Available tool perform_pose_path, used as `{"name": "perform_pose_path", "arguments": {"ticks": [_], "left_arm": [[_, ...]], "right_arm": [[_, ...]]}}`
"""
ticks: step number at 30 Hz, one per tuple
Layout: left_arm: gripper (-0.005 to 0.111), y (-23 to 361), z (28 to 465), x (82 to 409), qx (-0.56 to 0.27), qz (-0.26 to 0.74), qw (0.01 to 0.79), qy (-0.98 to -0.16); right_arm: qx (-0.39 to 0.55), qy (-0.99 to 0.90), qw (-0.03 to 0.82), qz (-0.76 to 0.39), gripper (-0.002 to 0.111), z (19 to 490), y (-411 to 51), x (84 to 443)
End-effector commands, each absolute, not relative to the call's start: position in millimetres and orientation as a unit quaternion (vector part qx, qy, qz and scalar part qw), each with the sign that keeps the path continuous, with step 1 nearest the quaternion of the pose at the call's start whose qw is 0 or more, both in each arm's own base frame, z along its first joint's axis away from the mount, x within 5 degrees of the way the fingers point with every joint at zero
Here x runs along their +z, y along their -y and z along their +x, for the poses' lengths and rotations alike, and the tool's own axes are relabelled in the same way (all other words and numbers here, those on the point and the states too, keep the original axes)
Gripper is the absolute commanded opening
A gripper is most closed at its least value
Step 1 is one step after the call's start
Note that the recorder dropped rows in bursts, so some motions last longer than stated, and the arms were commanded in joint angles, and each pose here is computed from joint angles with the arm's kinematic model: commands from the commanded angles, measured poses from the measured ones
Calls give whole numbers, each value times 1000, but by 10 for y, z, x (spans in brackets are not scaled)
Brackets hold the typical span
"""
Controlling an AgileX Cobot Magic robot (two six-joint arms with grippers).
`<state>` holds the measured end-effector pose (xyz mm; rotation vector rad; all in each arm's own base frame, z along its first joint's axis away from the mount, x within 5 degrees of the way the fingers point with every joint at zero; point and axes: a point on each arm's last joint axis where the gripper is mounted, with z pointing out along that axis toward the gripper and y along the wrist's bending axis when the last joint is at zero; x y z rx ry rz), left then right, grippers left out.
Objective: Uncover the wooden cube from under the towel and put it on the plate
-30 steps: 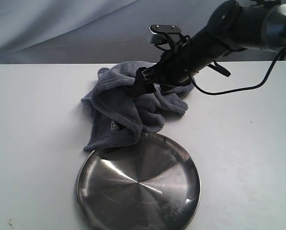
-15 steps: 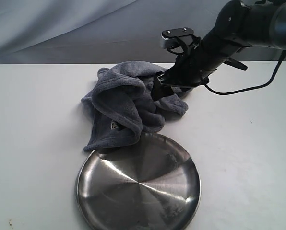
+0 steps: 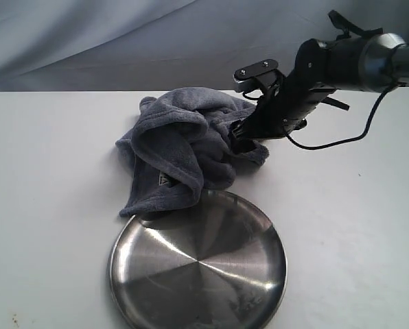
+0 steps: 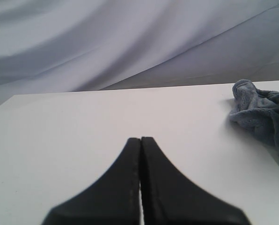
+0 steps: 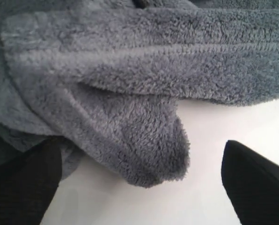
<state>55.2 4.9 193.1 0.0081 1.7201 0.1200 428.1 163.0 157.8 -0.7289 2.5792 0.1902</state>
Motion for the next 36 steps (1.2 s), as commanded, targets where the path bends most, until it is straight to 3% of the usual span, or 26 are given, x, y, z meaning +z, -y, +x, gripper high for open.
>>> {"name": "perform_pose_path", "arguments": {"ticks": [1,9,23,30,36], "left_arm": [[0,-50,554,1926,57,6,653,-755],[0,-50,554,1926,56,5,654,-755],[0,-50,554,1926,57,6,653,-755],[0,-50,554,1926,57,6,653,-755],[0,-50,554,1926,57,6,653,-755]], "right_arm": [[42,-934,224,-274,85,4343,-1578,1444],[41,-932,239,-270,82,4402,-1593,1293],[49,-935,237,-261,36,4413,-1607,1211],[49,-933,245,-260,0,4413,-1607,1284],[51,-919,293,-258,0,4414,-1614,1638]]}}
